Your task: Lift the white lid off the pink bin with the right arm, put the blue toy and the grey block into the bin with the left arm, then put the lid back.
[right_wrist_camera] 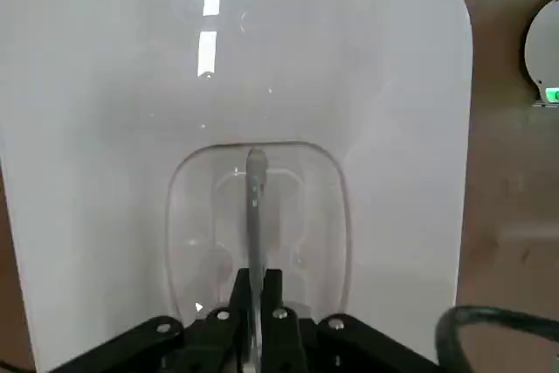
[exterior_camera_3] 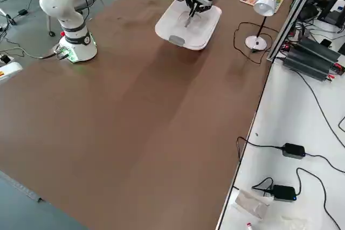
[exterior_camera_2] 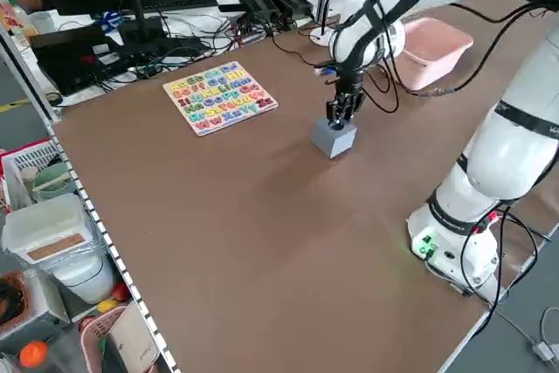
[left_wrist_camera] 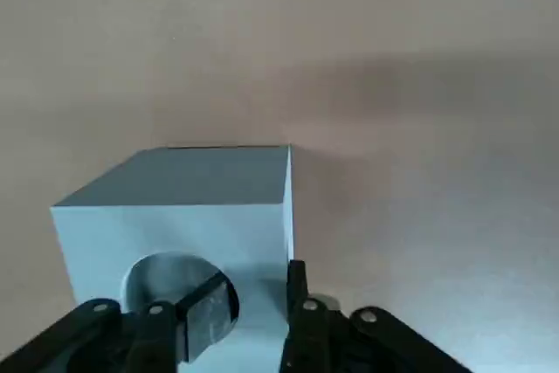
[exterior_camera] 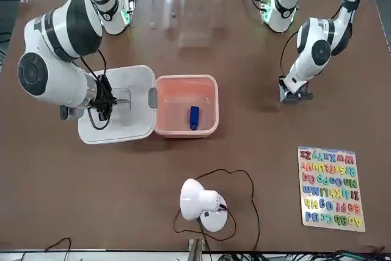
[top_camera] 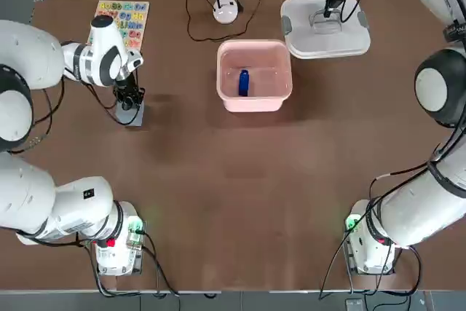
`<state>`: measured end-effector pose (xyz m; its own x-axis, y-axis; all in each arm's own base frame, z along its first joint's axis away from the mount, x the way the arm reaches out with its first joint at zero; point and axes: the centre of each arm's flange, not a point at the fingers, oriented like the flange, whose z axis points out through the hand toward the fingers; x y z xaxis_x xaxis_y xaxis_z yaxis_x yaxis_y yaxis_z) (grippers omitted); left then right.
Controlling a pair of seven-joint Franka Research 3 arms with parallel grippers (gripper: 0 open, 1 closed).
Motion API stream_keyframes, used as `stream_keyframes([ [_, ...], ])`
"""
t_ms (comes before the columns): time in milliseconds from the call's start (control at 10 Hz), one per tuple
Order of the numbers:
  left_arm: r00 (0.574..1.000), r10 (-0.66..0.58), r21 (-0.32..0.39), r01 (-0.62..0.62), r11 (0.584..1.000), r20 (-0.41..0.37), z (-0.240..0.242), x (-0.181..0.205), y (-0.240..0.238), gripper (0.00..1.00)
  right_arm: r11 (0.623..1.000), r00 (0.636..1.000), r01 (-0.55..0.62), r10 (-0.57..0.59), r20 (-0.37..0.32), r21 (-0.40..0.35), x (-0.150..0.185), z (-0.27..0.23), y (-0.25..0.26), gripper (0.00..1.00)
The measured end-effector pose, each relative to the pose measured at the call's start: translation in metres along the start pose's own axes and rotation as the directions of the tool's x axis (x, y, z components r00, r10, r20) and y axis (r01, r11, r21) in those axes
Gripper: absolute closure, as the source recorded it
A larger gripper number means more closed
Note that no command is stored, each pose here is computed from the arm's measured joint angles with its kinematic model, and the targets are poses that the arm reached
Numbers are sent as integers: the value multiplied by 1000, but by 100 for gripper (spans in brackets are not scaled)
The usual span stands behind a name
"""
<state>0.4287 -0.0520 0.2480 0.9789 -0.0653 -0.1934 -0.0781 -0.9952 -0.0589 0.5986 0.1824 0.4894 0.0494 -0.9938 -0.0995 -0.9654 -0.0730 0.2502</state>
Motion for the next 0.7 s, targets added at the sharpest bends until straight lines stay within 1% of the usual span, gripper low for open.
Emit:
stream_keyframes([
  [100, 1000, -10, 5, 10, 1000, 10, -23, 12, -2, 72, 1000, 1000, 0, 0, 0, 0, 0, 0, 0, 93],
  [200, 999, -36, -5, 36, 999, 16, -55, 26, -3, 72, 1000, 1000, 0, 0, 0, 0, 0, 0, 0, 93],
  [300, 997, -78, -46, 79, 996, 26, -94, 38, -2, 72, 1000, 1000, 0, 0, 0, 0, 0, 0, 0, 93],
  [400, 989, -144, -112, 147, 983, 37, -137, 49, 3, 72, 1000, 1000, 0, 0, 0, 0, 0, 0, 0, 93],
  [500, 976, -215, -169, 219, 961, 40, -186, 57, 17, 72, 1000, 1000, 0, 0, 0, 0, 0, 0, 0, 93],
  [600, 962, -272, -192, 274, 942, 34, -226, 61, 48, 72, 1000, 1000, 0, 0, 0, 0, 0, 0, 0, 93],
  [700, 951, -308, -201, 306, 931, 21, -252, 59, 88, 72, 1000, 1000, -1, 1, 0, 0, 0, 0, 0, 93],
])
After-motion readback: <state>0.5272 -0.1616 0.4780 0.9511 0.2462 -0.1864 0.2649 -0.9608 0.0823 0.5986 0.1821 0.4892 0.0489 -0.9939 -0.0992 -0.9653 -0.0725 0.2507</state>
